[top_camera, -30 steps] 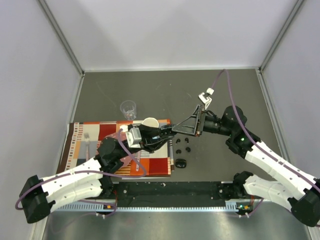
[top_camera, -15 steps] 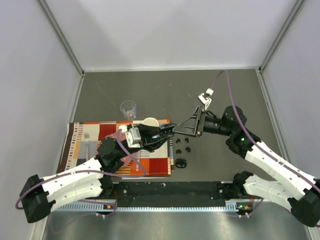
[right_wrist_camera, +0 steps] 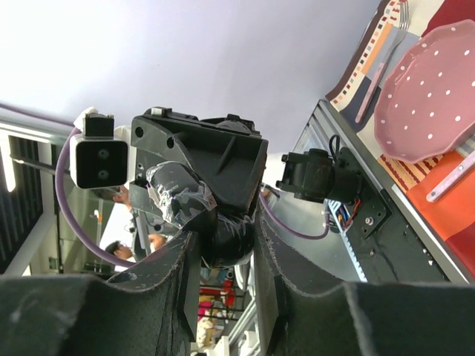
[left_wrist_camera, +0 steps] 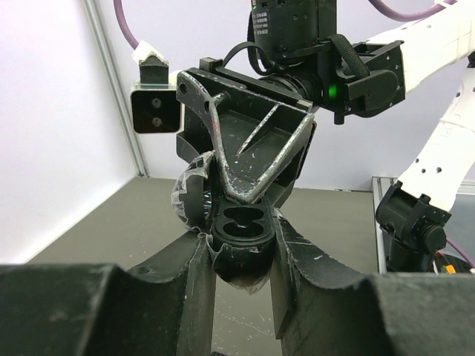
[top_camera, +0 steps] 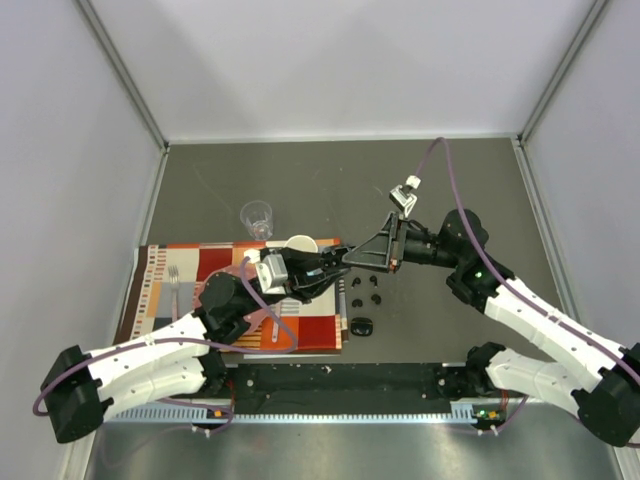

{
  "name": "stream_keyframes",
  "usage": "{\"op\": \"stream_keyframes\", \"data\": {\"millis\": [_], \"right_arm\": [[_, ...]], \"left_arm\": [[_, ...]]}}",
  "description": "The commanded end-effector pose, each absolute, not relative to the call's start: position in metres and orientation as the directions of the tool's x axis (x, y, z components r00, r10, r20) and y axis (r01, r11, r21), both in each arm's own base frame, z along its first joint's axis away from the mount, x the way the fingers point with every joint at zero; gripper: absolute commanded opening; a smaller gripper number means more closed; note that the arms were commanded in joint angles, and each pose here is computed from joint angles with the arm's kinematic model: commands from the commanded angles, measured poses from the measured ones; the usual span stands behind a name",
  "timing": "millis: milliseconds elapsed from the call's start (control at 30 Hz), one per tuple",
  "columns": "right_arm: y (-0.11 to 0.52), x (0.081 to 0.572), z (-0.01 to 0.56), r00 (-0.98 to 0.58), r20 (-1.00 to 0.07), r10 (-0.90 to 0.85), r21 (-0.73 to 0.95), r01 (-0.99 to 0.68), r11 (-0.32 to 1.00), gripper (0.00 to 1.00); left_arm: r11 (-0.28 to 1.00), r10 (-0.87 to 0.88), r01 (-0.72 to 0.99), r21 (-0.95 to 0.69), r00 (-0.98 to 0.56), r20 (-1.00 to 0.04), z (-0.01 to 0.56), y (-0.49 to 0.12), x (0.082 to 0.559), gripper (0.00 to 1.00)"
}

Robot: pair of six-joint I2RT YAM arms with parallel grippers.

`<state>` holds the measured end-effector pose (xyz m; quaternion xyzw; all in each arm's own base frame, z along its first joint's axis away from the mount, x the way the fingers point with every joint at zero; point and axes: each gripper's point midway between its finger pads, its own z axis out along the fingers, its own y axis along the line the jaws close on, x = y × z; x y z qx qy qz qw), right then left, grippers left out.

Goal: Insert the wireless bluetooth earbuds into the charging case
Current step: Open the charging case.

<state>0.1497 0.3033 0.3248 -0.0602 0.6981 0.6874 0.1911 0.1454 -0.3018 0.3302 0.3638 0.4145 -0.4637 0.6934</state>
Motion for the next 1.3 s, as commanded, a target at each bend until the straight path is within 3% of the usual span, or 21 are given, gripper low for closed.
{"op": "stream_keyframes", "data": {"millis": [0,67,200,833,1200,1267], "right_arm": [[0.301,0.142,0.34,-0.908,-0.376,0.183,0.924,-0.383,-0.001,0.0],[0.301,0.144,0.34,-0.906,-0.376,0.195,0.924,-0.383,0.001,0.0],[0.3,0.145,0.343,-0.897,-0.387,0.212,0.918,-0.397,-0.005,0.0],[0.298,0.15,0.342,-0.887,-0.389,0.25,0.917,-0.399,0.009,0.0],[0.299,0.153,0.34,-0.888,-0.381,0.258,0.921,-0.39,0.016,0.0],[0.3,0.154,0.338,-0.889,-0.38,0.255,0.922,-0.388,0.02,0.0]], "left_arm": [[0.312,-0.388,0.94,0.139,0.26,-0.884,0.353,-0.3,0.143,0.15],[0.314,-0.392,0.941,0.127,0.251,-0.885,0.354,-0.3,0.144,0.24],[0.316,-0.4,0.945,0.086,0.215,-0.891,0.354,-0.3,0.145,0.31],[0.311,-0.399,0.949,0.051,0.18,-0.899,0.351,-0.3,0.146,0.47],[0.322,-0.39,0.945,0.053,0.184,-0.902,0.347,-0.298,0.148,0.48],[0.322,-0.389,0.945,0.064,0.194,-0.901,0.348,-0.298,0.147,0.35]]}}
